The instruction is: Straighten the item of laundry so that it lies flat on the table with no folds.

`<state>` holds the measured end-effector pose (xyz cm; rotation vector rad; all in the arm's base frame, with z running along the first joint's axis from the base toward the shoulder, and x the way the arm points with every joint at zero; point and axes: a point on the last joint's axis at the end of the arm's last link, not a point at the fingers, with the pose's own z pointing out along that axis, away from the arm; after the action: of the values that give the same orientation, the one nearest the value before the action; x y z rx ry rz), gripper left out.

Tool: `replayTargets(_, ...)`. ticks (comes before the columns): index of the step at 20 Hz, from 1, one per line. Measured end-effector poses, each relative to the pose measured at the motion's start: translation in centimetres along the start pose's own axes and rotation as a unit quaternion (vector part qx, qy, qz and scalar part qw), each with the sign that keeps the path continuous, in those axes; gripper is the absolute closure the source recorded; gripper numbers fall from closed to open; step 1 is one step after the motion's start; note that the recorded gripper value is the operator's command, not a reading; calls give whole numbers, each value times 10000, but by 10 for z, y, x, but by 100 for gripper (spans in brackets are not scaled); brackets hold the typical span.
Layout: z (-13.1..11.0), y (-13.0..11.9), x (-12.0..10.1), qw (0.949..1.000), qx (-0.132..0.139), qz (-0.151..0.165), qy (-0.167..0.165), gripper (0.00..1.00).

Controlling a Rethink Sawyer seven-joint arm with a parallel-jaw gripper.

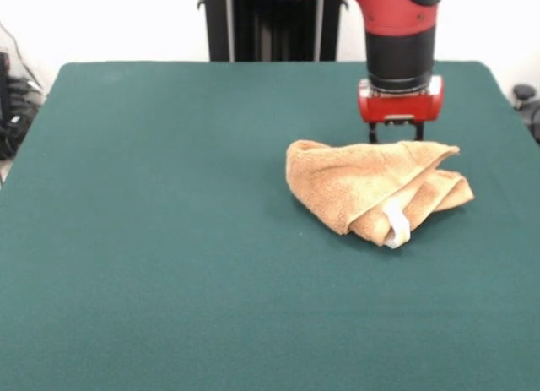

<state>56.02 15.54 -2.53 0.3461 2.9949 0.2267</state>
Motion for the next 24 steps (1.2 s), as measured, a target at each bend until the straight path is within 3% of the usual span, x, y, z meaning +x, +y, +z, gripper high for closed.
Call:
replayTargets(9,-20,-9,-39,9964,78,301,-793,0)
replayTargets(24,-38,-41,-112,9884,74,486,-1438,0)
